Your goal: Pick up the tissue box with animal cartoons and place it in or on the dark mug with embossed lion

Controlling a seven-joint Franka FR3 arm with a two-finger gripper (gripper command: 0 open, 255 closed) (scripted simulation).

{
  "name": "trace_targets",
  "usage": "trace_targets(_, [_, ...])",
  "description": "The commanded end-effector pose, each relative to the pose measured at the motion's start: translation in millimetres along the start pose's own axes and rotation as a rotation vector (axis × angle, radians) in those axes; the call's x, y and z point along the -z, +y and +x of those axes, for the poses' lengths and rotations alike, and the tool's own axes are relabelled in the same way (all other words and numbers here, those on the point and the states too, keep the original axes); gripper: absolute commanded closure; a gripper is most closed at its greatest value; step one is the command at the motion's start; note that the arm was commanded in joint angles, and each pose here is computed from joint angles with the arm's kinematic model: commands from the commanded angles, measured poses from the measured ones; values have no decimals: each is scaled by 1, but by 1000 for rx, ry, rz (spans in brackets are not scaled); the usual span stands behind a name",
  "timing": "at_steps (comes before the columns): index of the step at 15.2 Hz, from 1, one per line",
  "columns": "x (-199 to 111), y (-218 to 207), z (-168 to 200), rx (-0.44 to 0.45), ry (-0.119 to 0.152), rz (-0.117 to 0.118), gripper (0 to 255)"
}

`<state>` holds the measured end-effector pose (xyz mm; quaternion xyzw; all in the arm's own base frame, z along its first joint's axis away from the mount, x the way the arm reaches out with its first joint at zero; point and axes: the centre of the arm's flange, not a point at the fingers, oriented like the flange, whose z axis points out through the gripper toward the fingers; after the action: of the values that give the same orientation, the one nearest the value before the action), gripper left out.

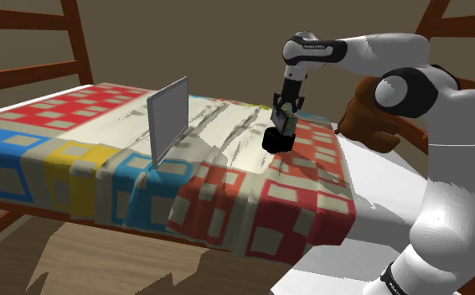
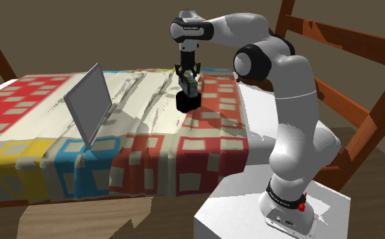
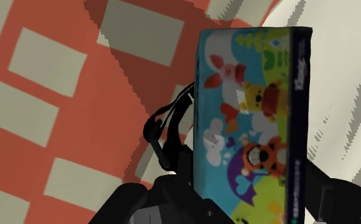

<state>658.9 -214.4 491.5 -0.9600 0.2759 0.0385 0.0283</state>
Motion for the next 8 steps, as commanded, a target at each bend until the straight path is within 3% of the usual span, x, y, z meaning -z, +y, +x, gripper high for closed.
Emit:
trace_targets(1, [-9, 1, 2, 0, 1, 0, 255])
trace_targets(8, [-23, 1, 3, 0, 1, 0, 255])
